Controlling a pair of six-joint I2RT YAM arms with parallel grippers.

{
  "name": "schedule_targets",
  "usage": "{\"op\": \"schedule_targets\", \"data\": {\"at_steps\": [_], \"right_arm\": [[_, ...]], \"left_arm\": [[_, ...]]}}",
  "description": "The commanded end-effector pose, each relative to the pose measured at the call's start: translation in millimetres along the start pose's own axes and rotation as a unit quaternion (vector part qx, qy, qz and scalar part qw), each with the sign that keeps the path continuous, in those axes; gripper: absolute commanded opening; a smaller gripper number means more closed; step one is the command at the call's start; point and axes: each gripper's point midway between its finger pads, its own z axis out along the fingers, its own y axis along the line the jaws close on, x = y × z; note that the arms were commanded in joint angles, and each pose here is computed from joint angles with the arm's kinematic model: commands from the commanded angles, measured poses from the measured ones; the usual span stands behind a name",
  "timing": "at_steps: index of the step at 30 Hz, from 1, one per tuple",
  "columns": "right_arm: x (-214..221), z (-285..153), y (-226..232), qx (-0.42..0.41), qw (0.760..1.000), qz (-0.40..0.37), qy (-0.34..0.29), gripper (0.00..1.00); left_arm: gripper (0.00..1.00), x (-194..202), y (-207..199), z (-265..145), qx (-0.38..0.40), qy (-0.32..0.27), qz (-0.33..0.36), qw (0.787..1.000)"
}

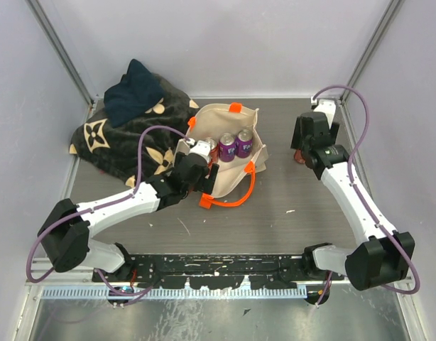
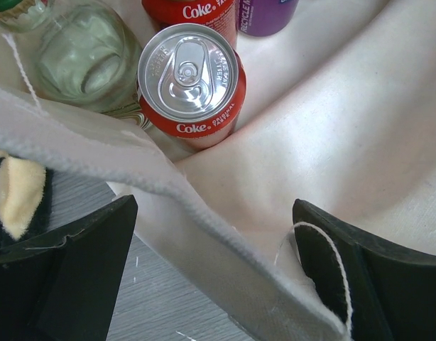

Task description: Take the beverage out of the canvas bag

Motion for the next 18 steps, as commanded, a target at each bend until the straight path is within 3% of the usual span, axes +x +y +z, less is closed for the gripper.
{"op": "schedule_targets", "data": {"at_steps": [1,8,18], "right_arm": [[-8,-9,2,-0.032,0.996,0.083,-0.026,0.00],[50,7,11,-0.051,0.993,0.106,0.022,0.00],[96,35,19,-0.054,0.989,0.124,0.057,0.00]], "left_arm": [[0.98,-4,2,0,-0.007,0.004,0.014,1.000],[0.98,0,3,-1,-0.005,0.009,0.015,1.000],[0.98,0,2,-2,-0.004,0.009,0.016,1.000]]}}
